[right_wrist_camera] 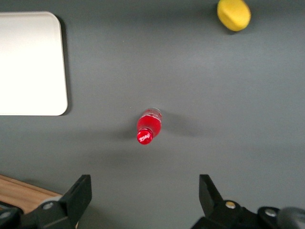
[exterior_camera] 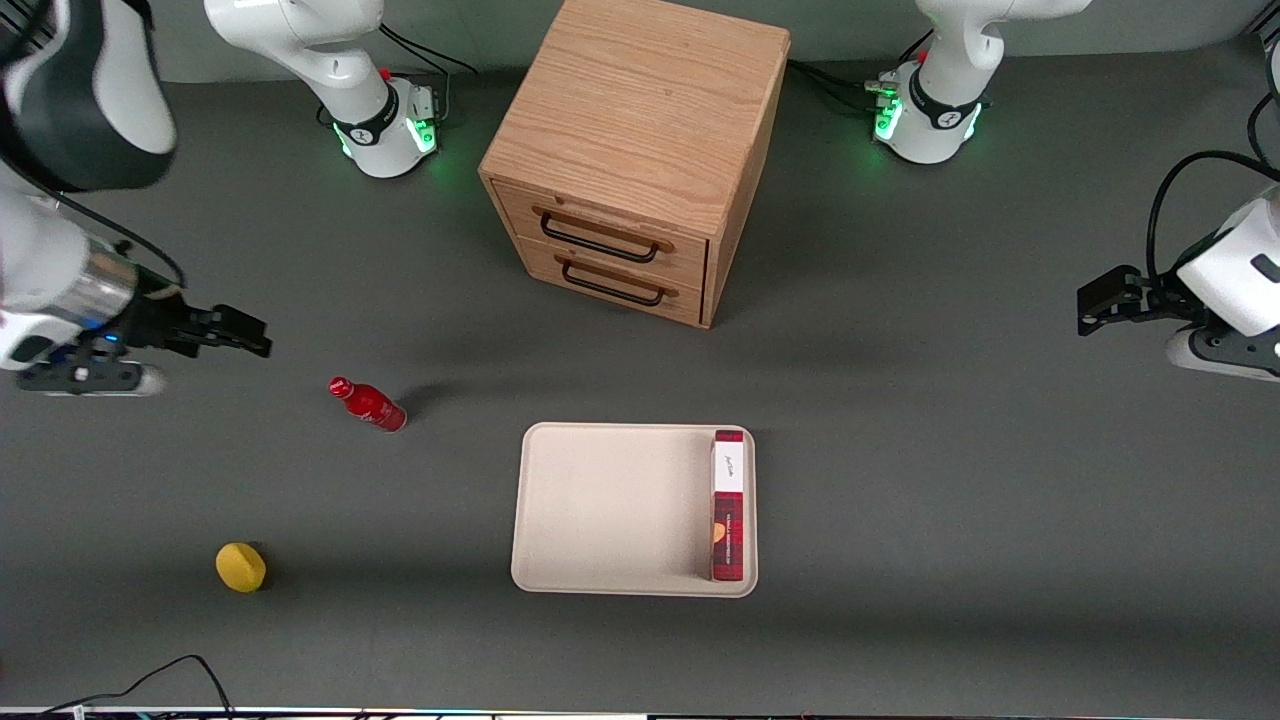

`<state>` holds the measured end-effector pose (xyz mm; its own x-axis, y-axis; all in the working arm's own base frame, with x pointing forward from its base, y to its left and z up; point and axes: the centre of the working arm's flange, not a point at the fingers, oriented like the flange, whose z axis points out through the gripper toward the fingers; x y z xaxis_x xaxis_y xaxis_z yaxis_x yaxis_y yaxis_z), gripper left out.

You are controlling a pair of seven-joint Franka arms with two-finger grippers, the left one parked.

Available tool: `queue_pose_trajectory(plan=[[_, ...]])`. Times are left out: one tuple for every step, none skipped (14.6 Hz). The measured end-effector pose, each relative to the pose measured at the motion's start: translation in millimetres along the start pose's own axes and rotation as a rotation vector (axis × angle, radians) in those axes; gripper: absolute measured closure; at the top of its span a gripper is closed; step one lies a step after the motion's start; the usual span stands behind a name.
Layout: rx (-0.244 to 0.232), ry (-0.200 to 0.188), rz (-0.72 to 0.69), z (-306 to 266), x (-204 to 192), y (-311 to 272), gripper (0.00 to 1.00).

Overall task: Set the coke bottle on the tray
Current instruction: 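Move the right gripper down toward the red Coca-Cola bottle, then close the right gripper around the bottle's cap end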

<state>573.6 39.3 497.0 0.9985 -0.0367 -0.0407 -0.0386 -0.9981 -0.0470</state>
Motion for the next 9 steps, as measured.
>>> queue_pose_trajectory(plan=[[-0.011,-0.006,-0.016,18.5,-2.5,-5.1,0.0],[-0.024,-0.005,-0.036,35.9,-4.7,-9.3,0.0],[-0.031,0.001,-0.061,53.3,-6.9,-11.2,0.0],[-0.033,0.012,-0.085,71.5,-9.6,-10.0,0.0],[-0.034,0.021,-0.106,90.0,-13.2,-6.9,0.0],[-0.034,0.027,-0.122,107.1,-17.2,-3.6,0.0],[-0.035,0.031,-0.135,122.1,-21.4,-1.0,0.0],[-0.036,0.034,-0.144,133.6,-25.0,0.4,0.0],[-0.036,0.035,-0.147,141.7,-27.6,1.2,0.0]])
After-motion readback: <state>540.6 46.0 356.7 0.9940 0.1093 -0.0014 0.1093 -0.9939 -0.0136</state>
